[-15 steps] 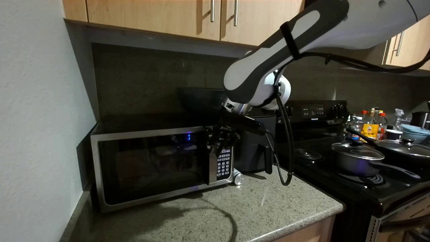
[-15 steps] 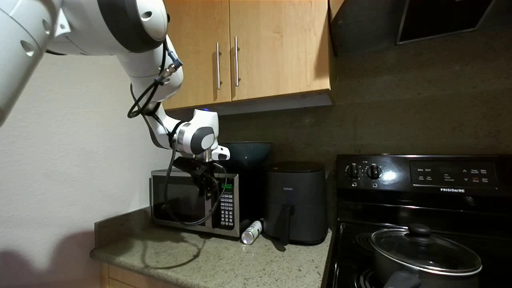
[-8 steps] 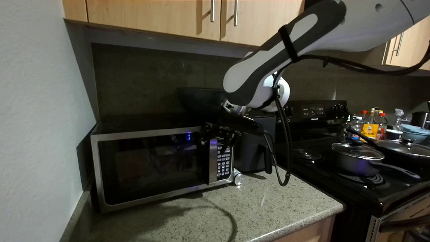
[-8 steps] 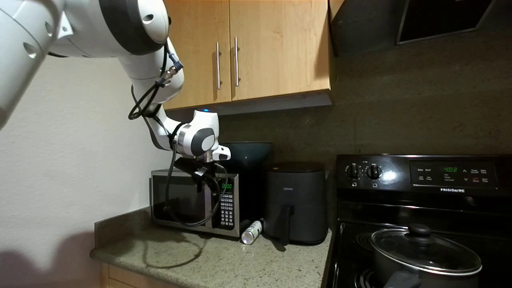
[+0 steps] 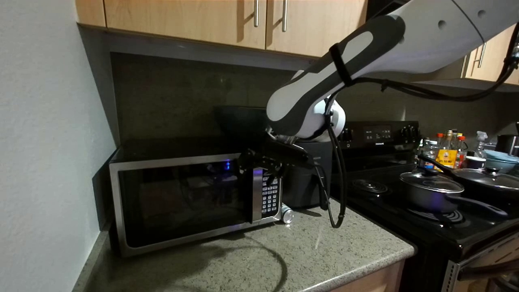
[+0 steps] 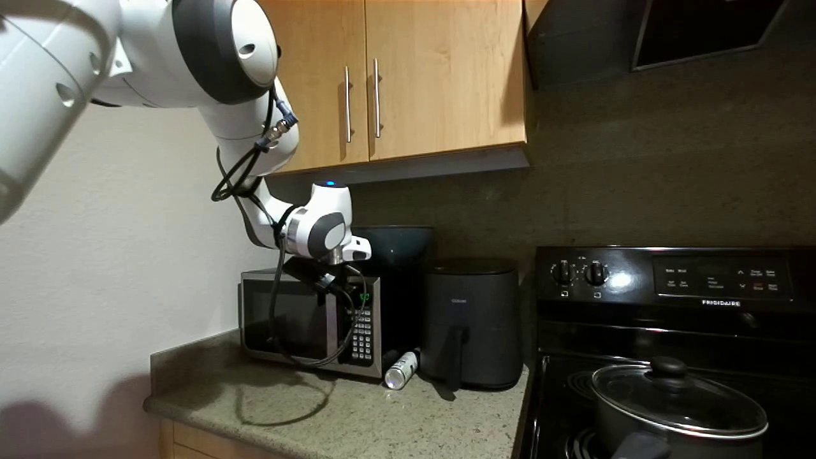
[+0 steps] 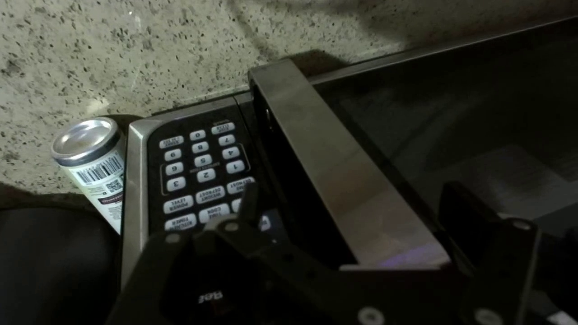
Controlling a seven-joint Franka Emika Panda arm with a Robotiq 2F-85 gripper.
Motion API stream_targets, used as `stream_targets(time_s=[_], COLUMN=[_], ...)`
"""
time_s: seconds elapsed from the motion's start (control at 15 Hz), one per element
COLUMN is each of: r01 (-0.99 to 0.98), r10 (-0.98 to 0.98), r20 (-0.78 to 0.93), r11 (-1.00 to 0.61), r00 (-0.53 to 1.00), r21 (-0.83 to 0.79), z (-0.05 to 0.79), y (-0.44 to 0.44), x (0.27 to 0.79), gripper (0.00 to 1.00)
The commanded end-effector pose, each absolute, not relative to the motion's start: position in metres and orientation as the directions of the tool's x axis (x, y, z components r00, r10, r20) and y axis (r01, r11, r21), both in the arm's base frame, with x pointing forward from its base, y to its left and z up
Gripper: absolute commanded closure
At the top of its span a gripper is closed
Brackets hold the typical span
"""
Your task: Open the microwave door, place the blue bowl inside the microwave
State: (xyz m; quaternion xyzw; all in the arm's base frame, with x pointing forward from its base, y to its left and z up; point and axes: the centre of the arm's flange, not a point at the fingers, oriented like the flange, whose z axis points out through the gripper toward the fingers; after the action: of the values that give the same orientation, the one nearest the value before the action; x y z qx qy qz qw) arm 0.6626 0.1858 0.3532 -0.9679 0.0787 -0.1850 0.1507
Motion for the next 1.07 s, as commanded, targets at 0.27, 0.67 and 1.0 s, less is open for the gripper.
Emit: stream_targets(time_s=[0.27,0.67,1.0], r01=[-0.075,-0.073,-0.062], r10=[-0.181,-0.161,-0.094], r20=[0.3,0.244,0.094], r11=[-0.94,-0.94,-0.953], r00=[0.937,0.956,0.991], r21=[-0.334,-0.333,-0.295], z=[0.359,0.367,0.4], y=[0.191,0.185,0.187], x=[0.66,0.654,0.63], gripper=[0.53,0.81,0.82])
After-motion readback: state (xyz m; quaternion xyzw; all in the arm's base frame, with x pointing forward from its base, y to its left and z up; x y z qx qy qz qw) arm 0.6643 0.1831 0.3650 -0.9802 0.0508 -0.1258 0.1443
